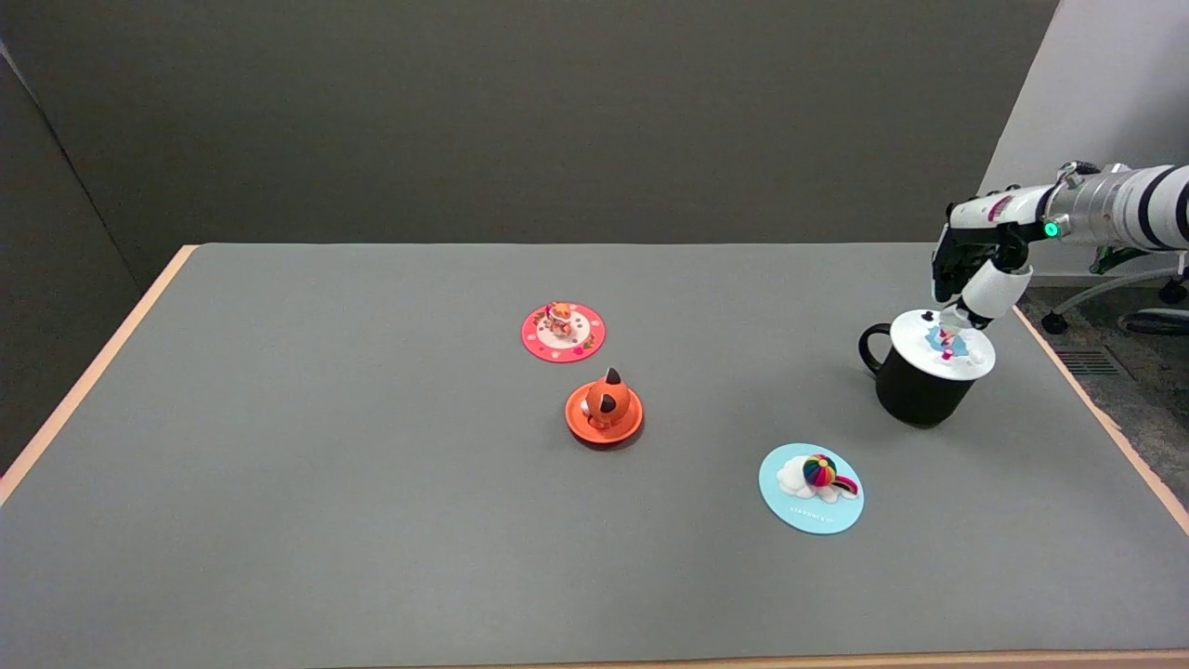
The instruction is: Place the white cup lid onto the cup.
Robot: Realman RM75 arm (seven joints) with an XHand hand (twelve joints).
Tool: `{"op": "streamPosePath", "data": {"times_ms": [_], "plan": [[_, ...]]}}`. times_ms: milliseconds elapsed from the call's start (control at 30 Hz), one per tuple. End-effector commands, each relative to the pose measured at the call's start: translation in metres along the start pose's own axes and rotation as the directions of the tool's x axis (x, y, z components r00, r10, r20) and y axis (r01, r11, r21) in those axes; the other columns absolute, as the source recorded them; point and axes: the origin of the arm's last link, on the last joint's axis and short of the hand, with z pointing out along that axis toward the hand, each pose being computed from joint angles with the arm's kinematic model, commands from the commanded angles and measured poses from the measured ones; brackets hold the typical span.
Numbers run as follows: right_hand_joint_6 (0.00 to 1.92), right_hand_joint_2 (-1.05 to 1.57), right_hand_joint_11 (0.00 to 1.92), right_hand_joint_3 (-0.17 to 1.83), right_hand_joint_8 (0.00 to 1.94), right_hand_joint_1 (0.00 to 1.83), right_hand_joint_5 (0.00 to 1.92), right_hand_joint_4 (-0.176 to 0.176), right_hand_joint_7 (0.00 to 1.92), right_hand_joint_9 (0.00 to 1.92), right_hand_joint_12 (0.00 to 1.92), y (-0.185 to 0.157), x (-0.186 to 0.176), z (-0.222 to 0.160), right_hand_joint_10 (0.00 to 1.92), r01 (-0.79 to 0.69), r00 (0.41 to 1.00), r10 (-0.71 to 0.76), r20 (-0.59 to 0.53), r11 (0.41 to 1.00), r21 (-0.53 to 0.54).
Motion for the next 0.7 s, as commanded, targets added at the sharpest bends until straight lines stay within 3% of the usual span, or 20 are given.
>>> {"op": "streamPosePath", "data": {"times_ms": [33, 200, 300, 700], "plan": [[0.52, 0.63, 0.50, 0.72, 0.44, 0.88, 0.86, -0.046, 0.82, 0.65, 0.41, -0.005, 0.026, -0.014, 0.31, 0.011, 0.994, -0.010, -0.110, 1.000, 0.010], [0.50, 0.63, 0.51, 0.73, 0.43, 0.88, 0.87, -0.049, 0.83, 0.66, 0.42, -0.013, 0.038, -0.016, 0.32, 0.008, 0.981, 0.000, -0.193, 0.999, 0.042], [0.48, 0.63, 0.52, 0.73, 0.43, 0.88, 0.87, -0.047, 0.85, 0.68, 0.42, -0.017, 0.044, -0.017, 0.32, -0.065, 0.968, 0.082, -0.239, 0.995, 0.075], [0.34, 0.63, 0.51, 0.78, 0.24, 0.87, 0.83, -0.067, 0.88, 0.71, 0.46, -0.072, 0.040, -0.005, 0.30, -0.117, 0.892, 0.239, -0.383, 0.942, 0.315]]}}
